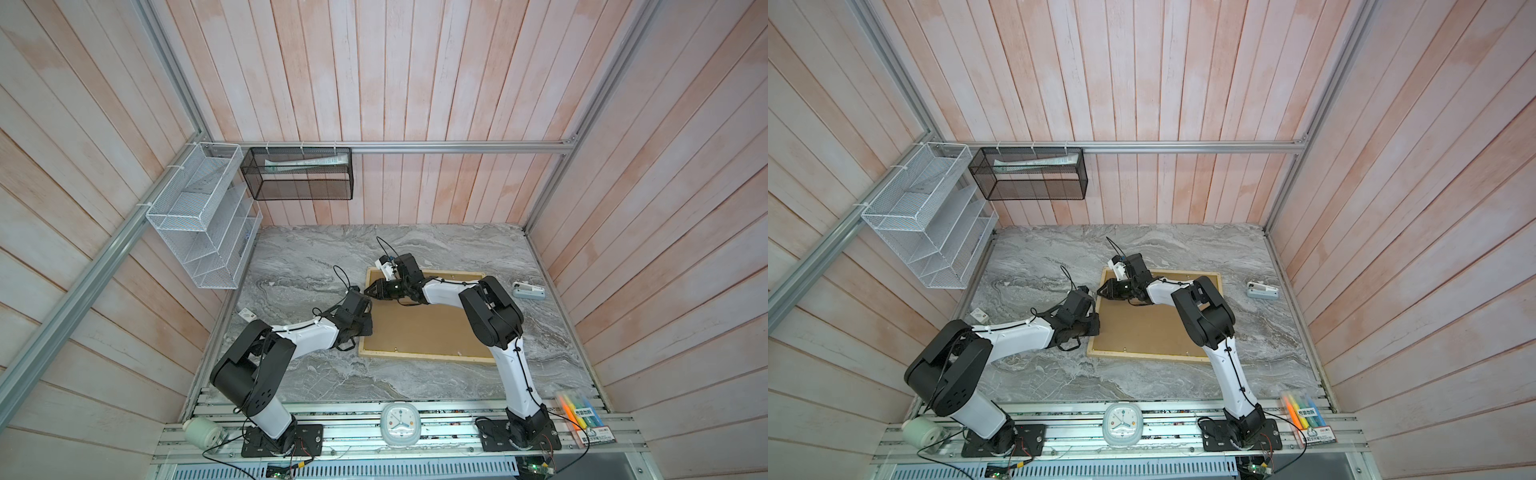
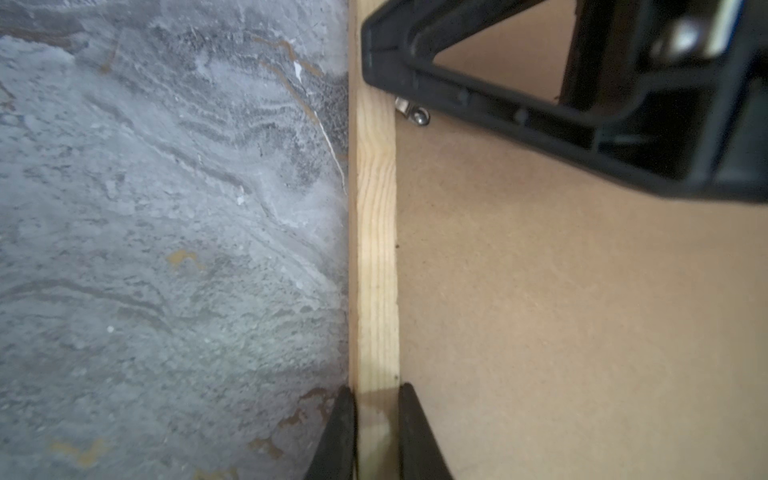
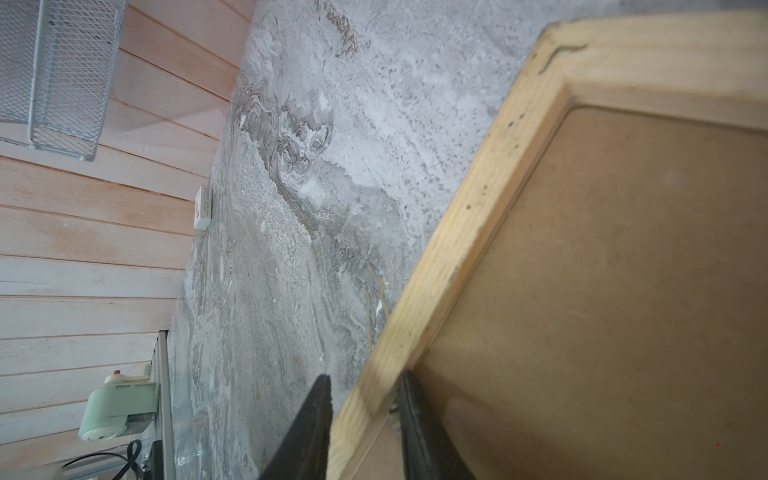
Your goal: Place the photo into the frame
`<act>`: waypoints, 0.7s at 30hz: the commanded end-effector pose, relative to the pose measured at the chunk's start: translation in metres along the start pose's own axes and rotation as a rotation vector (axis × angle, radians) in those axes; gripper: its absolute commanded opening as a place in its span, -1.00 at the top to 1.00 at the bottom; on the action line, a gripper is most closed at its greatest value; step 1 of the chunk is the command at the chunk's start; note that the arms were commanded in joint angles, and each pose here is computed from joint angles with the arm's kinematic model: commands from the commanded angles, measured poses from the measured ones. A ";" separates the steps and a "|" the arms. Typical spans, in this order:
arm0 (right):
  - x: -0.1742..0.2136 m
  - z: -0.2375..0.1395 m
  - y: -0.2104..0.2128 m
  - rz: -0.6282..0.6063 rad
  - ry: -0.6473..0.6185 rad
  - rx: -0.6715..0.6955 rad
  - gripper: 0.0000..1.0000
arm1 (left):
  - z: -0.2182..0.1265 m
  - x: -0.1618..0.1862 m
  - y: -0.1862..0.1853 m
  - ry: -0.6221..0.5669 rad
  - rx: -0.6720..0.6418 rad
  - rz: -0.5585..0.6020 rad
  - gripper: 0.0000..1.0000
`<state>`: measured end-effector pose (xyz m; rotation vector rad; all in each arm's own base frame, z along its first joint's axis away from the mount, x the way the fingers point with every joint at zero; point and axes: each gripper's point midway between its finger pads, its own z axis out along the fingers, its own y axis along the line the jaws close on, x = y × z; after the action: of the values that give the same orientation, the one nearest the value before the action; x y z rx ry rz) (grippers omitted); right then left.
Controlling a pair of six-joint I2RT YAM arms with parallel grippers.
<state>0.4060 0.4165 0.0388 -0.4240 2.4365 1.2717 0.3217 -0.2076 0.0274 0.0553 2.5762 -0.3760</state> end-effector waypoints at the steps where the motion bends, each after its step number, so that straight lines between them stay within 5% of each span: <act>1: 0.077 0.003 -0.071 0.157 0.186 0.222 0.37 | 0.010 0.021 -0.027 0.080 0.119 0.036 0.89; 12: 0.123 0.010 -0.029 0.102 0.349 0.026 0.41 | 0.010 0.013 -0.022 0.062 0.090 0.058 0.90; 21: 0.098 0.010 -0.020 0.135 0.295 -0.089 0.43 | 0.009 0.015 -0.020 0.061 0.088 0.058 0.90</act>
<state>0.3985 0.4152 0.0402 -0.5385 2.3679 1.3086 0.3220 -0.2072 0.0277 0.0730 2.5779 -0.3641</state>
